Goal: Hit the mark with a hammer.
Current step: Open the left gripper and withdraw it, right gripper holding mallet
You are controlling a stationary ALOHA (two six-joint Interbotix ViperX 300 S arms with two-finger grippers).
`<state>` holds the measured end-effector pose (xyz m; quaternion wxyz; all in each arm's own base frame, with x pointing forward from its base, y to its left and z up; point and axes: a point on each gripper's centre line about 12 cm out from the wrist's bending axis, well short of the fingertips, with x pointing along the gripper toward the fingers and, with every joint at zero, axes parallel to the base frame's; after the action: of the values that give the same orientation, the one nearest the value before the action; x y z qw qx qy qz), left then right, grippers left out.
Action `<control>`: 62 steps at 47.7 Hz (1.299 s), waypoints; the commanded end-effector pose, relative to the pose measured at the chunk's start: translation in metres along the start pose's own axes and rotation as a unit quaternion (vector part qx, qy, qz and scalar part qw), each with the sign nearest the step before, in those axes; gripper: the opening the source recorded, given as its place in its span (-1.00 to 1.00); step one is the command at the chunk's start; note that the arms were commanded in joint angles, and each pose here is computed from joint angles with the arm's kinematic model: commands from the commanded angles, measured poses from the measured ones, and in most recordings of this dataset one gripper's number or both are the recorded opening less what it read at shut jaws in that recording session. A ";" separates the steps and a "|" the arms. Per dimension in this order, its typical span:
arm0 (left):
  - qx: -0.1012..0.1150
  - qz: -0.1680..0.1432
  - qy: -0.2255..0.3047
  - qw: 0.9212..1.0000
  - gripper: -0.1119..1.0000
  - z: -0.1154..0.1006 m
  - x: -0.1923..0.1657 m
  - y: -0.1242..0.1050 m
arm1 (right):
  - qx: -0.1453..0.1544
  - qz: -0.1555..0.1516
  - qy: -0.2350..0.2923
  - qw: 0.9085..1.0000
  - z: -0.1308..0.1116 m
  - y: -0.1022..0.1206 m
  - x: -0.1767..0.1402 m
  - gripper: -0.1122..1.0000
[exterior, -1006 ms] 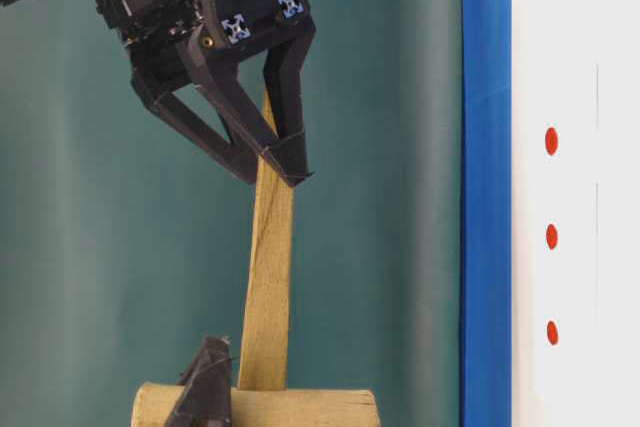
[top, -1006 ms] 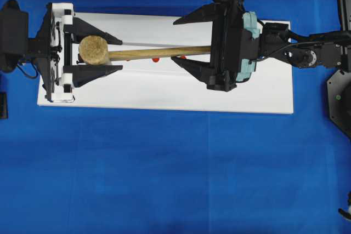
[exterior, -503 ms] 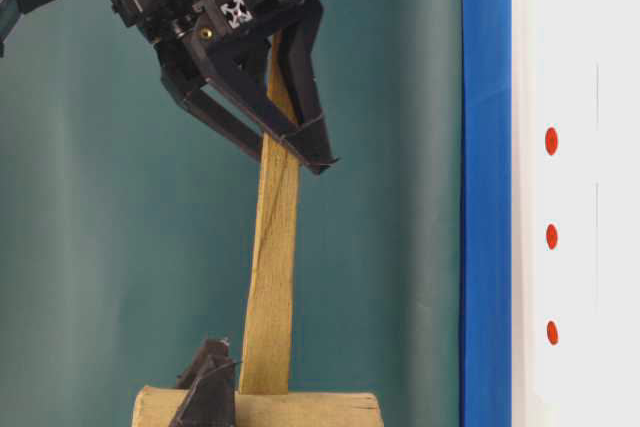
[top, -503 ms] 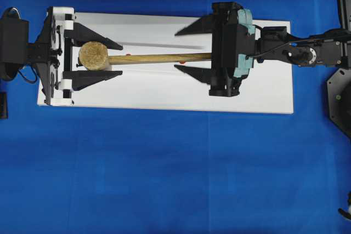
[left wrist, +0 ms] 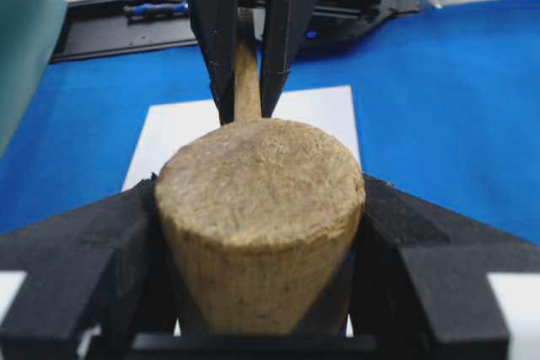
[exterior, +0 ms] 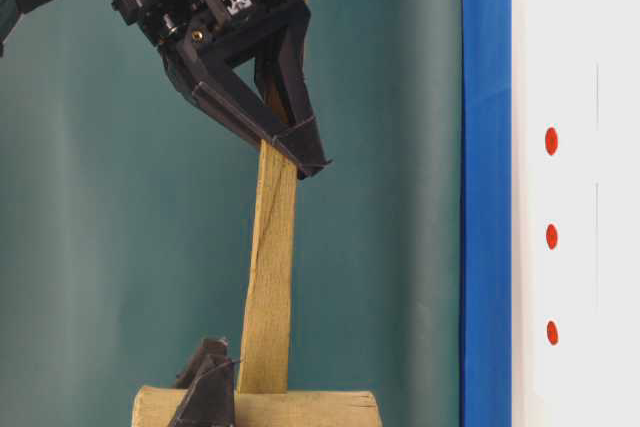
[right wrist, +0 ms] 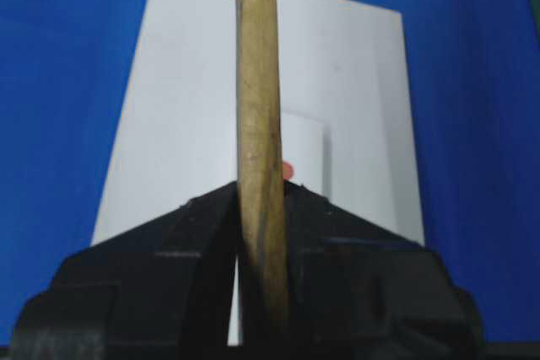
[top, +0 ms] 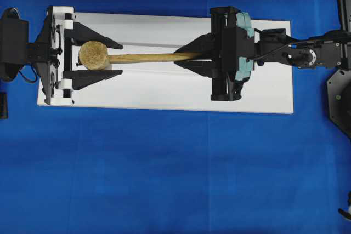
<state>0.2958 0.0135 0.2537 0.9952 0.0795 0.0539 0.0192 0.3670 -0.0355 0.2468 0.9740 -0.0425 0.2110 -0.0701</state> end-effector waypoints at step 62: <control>-0.021 0.005 0.036 0.999 0.57 -0.007 -0.101 0.003 | 0.114 0.005 -0.001 0.993 -0.011 -0.005 -0.039 -0.75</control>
<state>0.2017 0.0132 0.2546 0.9938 0.0614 0.0884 0.0270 0.3268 -0.0355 0.2414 0.9699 0.0642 0.2178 -0.0875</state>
